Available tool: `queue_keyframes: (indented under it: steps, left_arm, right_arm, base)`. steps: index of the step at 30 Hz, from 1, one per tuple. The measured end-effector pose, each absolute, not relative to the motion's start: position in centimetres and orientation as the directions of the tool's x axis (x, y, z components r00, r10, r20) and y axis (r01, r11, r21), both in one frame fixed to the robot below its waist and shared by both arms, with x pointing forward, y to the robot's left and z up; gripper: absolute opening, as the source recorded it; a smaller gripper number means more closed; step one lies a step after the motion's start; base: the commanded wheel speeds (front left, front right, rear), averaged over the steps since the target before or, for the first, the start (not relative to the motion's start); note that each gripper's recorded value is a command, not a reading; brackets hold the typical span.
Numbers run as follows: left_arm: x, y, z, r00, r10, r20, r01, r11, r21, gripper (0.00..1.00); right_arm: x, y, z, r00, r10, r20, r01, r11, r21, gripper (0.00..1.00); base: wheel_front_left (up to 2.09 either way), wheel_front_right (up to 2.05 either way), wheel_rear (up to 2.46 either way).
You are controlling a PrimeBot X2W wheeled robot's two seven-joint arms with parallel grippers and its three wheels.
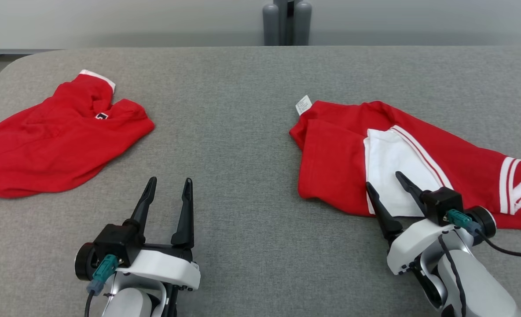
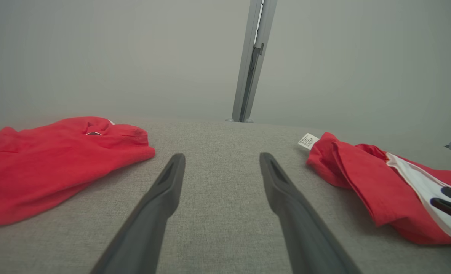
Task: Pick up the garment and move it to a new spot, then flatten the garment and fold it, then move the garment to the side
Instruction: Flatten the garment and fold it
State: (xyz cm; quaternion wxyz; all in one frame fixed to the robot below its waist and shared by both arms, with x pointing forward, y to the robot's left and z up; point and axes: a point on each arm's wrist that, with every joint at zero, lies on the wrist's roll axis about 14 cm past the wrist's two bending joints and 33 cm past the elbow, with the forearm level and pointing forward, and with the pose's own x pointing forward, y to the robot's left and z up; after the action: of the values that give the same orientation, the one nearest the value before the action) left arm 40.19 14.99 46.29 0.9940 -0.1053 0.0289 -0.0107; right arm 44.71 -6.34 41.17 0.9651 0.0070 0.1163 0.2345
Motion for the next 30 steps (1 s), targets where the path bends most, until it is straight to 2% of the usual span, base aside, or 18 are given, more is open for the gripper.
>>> queue_keyframes:
  steps: [6, 7, 8, 9, 10, 20, 30]
  left_arm:
    - [39.8, 15.9, 46.0, 0.998, -0.001, -0.066, -0.013, 0.979, -0.204, 1.00]
    - [39.7, 15.9, 46.0, 0.998, 0.000, -0.066, -0.014, 0.979, -0.204, 1.00]
    - [39.7, 15.9, 46.1, 0.998, 0.002, -0.065, -0.015, 0.979, -0.204, 1.00]
    - [39.7, 15.9, 46.1, 0.998, 0.003, -0.065, -0.016, 0.979, -0.203, 1.00]
    - [39.8, 15.9, 46.1, 0.998, 0.003, -0.065, -0.016, 0.979, -0.203, 1.00]
    - [40.2, 14.9, 46.4, 0.998, -0.024, -0.052, 0.012, 0.977, -0.214, 1.00]
    - [41.2, 11.8, 47.8, 0.994, -0.111, -0.008, 0.106, 0.967, -0.230, 1.00]
  right_arm:
    - [45.0, -6.4, 39.3, 0.850, 0.443, -0.283, -0.441, 0.894, 0.077, 1.00]
    - [45.1, -6.5, 39.1, 0.850, 0.440, -0.290, -0.437, 0.896, 0.077, 0.92]
    - [45.1, -6.6, 39.0, 0.849, 0.437, -0.296, -0.434, 0.897, 0.079, 0.45]
    - [45.1, -6.6, 38.8, 0.848, 0.434, -0.303, -0.430, 0.899, 0.083, 0.16]
    - [45.1, -6.5, 38.8, 0.848, 0.434, -0.303, -0.429, 0.899, 0.086, 0.00]
    - [46.0, -7.2, 42.1, 0.886, 0.414, -0.207, -0.406, 0.910, 0.083, 0.00]
    - [44.1, -8.8, 46.0, 0.910, 0.402, -0.101, -0.395, 0.915, 0.081, 0.00]
  base:
    - [0.00, 0.00, 0.00]
    - [0.00, 0.00, 0.00]
    - [0.00, 0.00, 0.00]
    - [0.00, 0.00, 0.00]
    - [0.00, 0.00, 0.00]
    - [0.00, 0.00, 0.00]
    - [0.00, 0.00, 0.00]
